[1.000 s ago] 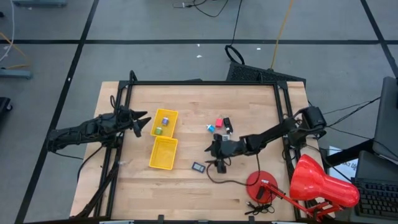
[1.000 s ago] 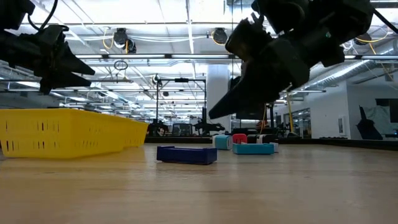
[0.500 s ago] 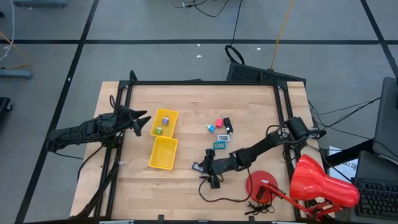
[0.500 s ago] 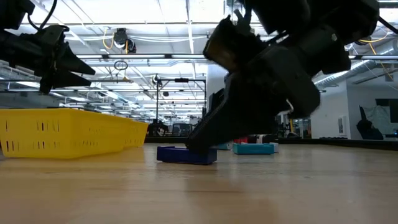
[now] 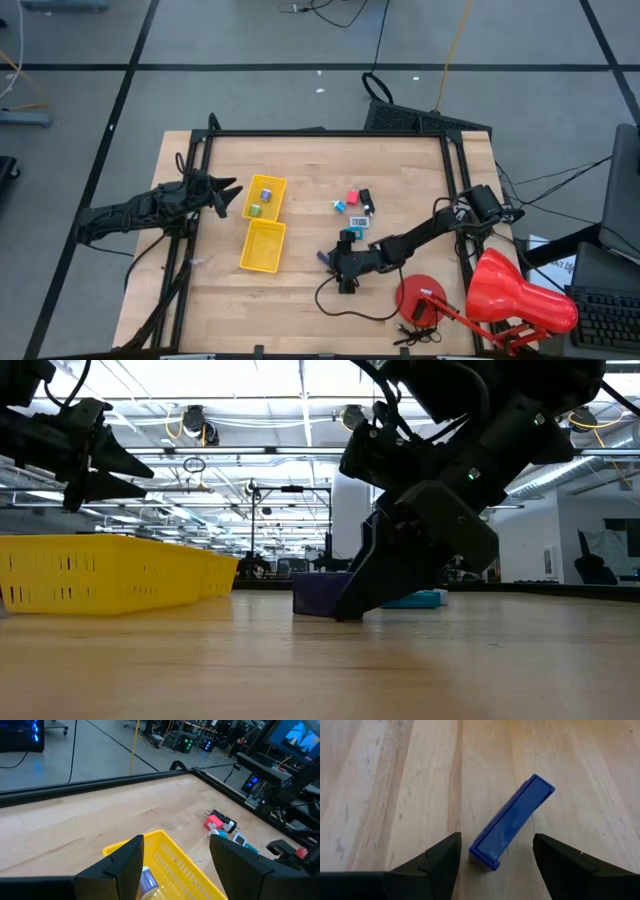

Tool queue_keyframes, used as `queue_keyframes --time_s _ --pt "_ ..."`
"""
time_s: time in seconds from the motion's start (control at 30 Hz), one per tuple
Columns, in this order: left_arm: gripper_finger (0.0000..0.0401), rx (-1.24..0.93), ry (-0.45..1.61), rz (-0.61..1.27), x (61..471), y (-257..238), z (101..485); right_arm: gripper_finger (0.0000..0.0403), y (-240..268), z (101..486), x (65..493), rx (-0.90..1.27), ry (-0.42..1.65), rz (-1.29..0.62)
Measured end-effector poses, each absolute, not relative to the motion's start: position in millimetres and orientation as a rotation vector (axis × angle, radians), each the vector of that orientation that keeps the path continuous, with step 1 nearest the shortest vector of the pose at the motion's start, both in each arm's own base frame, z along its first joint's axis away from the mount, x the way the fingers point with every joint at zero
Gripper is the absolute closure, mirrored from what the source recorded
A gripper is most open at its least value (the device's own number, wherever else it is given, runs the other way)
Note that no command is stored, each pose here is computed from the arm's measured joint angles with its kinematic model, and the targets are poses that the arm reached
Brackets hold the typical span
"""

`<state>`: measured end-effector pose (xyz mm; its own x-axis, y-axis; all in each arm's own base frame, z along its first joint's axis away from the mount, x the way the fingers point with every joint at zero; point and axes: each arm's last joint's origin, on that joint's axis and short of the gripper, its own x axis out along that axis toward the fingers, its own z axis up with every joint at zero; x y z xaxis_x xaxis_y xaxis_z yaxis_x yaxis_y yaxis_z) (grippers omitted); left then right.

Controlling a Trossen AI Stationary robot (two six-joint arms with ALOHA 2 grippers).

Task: Pick & Place Office items
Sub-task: Put the blue timer into the bottom yellow basket

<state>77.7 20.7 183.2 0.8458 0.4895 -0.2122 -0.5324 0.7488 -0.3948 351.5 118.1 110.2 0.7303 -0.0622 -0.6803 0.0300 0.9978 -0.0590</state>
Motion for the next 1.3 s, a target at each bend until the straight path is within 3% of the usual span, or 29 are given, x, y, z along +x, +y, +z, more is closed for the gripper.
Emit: queue_keyframes --time_s 0.3,0.6,1.0,1.17,1.3 --pt "0.0171 -0.481 0.092 0.562 78 21 183 0.0217 117 110 352 0.020 0.738 -0.075" --pt "0.0171 -0.470 0.100 0.545 78 20 183 0.0357 104 129 356 -0.027 0.691 -0.074" --pt "0.0171 -0.396 0.011 0.254 89 14 201 0.0356 71 216 343 -0.198 0.431 0.013" --pt "0.0171 -0.346 0.050 0.177 105 14 202 0.0356 56 220 338 -0.130 0.215 0.130" --pt "0.0171 -0.305 0.098 0.146 123 13 198 0.0356 47 211 333 -0.097 0.174 0.120"
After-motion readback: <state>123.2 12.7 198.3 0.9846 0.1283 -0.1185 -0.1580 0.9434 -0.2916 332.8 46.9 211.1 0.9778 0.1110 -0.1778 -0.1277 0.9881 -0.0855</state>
